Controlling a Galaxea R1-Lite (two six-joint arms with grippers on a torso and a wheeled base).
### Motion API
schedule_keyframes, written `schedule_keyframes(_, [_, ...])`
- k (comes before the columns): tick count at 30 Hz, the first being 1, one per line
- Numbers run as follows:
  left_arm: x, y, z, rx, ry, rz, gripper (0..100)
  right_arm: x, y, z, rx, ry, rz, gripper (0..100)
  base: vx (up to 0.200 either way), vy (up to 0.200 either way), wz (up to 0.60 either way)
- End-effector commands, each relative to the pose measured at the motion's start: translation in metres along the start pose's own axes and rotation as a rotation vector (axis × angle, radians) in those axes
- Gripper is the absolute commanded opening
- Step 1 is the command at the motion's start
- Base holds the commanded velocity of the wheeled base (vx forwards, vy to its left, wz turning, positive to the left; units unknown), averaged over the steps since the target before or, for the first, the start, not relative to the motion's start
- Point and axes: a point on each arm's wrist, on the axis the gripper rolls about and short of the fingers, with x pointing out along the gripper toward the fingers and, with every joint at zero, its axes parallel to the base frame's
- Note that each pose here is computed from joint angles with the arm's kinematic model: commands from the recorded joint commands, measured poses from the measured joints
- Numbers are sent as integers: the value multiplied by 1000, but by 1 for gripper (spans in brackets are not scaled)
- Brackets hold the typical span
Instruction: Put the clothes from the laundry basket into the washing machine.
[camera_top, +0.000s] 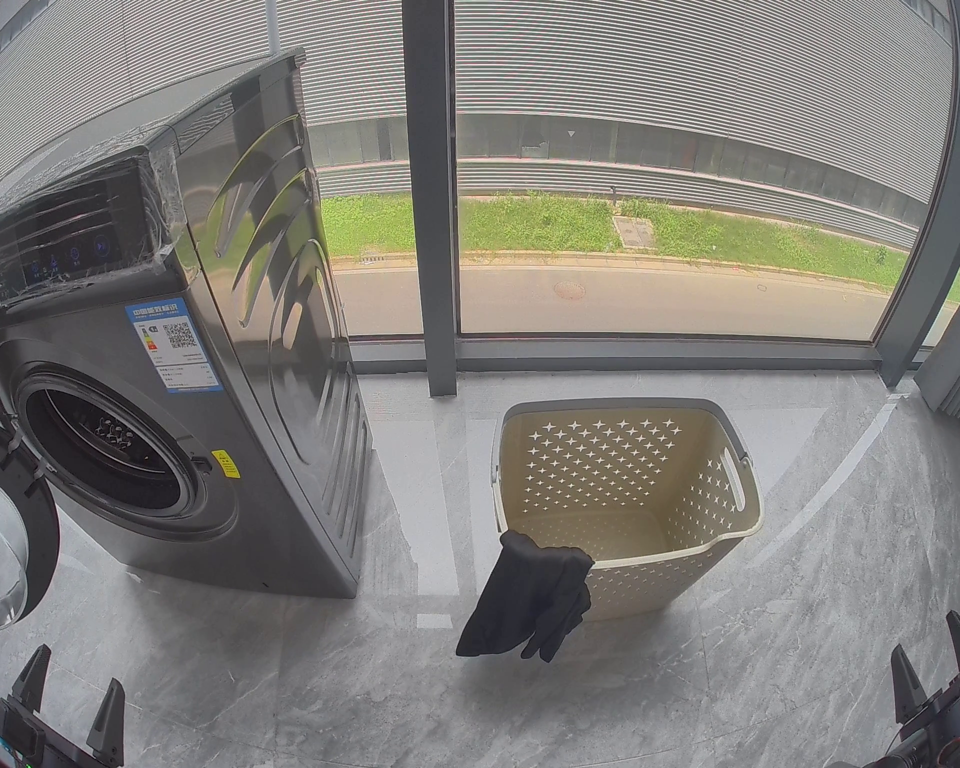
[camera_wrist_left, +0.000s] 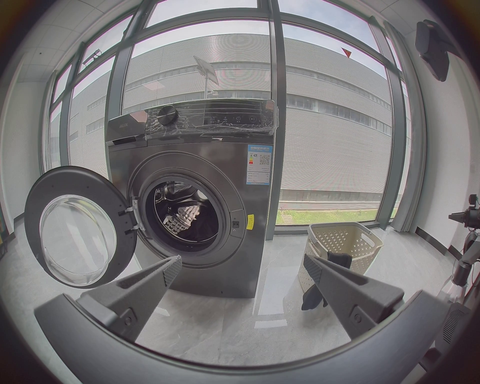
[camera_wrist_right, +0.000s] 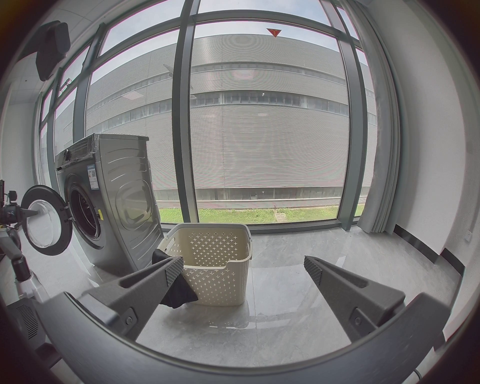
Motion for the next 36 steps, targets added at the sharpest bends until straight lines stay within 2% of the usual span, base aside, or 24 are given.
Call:
schedule_keyframes(1, [0, 0, -5, -2, 0, 2, 100, 0, 0, -4, 0, 1, 0, 100, 0, 0, 0])
schedule_keyframes(33, [0, 0, -5, -10, 1, 5, 100, 0, 0, -4, -7, -9, -2, 100, 0, 0, 0])
schedule_keyframes(34, [0, 0, -5, -10, 1, 6, 100, -3, 0, 7, -7, -59, -6, 100, 0, 0, 0])
schedule_keyframes(35, [0, 0, -5, -11, 1, 6, 100, -12, 0, 38, -4, -182, -11, 100, 0, 0, 0])
schedule_keyframes(36, [0, 0, -5, -11, 1, 6, 100, -20, 0, 66, 7, -254, -11, 100, 0, 0, 0])
